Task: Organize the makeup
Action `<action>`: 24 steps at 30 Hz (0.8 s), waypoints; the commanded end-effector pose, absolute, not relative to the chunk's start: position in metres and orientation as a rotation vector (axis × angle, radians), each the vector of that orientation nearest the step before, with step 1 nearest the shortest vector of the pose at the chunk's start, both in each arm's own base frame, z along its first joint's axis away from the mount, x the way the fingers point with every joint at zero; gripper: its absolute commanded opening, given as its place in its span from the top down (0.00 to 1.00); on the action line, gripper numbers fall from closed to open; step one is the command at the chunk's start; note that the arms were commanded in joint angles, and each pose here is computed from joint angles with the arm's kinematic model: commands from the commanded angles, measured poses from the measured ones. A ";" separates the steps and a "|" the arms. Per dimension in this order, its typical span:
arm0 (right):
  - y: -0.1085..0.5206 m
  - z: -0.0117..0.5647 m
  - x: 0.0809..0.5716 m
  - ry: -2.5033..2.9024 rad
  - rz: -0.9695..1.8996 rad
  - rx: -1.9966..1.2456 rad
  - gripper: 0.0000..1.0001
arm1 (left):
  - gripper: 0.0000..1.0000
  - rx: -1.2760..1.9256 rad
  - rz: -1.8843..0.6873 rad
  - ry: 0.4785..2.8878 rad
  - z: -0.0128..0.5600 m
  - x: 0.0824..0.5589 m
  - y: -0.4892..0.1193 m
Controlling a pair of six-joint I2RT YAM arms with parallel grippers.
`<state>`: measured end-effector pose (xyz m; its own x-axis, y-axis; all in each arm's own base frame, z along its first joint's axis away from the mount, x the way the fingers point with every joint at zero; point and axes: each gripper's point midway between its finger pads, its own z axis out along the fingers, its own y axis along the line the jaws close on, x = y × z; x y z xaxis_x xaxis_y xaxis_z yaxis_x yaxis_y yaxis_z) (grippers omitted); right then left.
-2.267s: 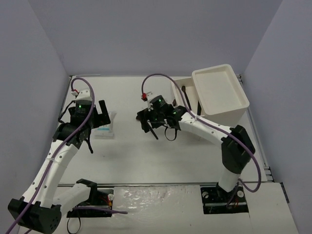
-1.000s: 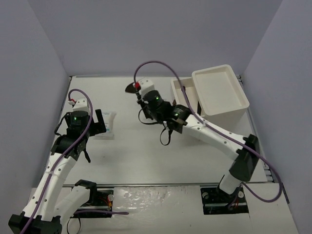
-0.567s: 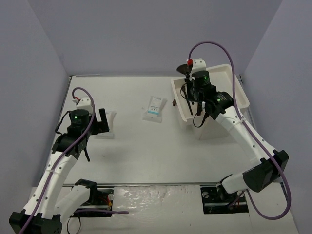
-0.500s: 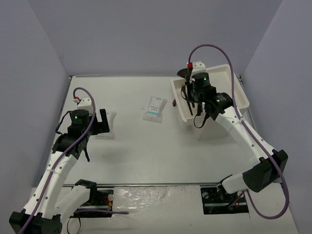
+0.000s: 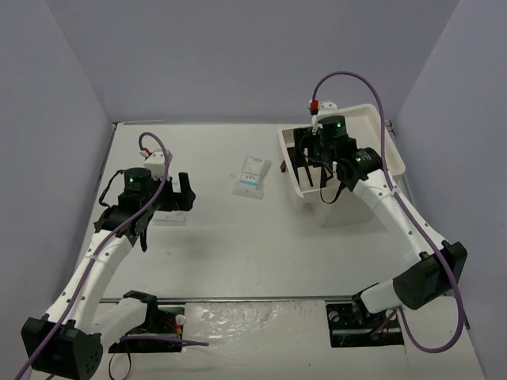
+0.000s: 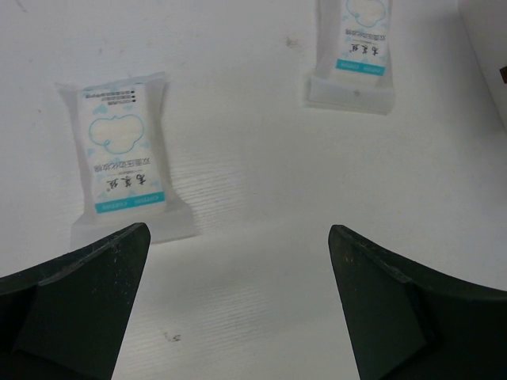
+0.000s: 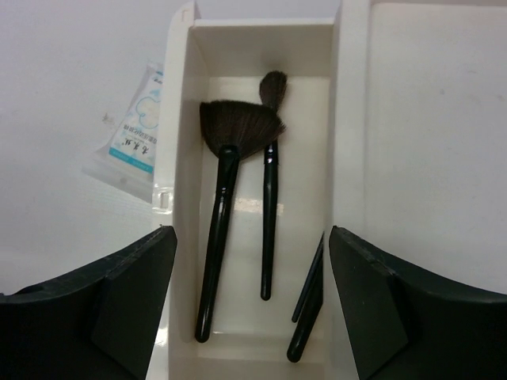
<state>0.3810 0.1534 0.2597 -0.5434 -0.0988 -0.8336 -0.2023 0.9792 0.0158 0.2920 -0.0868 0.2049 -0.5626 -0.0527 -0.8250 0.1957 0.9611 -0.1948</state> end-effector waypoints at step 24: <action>0.075 0.259 0.435 2.124 0.258 -0.234 0.95 | 0.06 0.686 -0.657 1.780 0.277 0.423 -0.357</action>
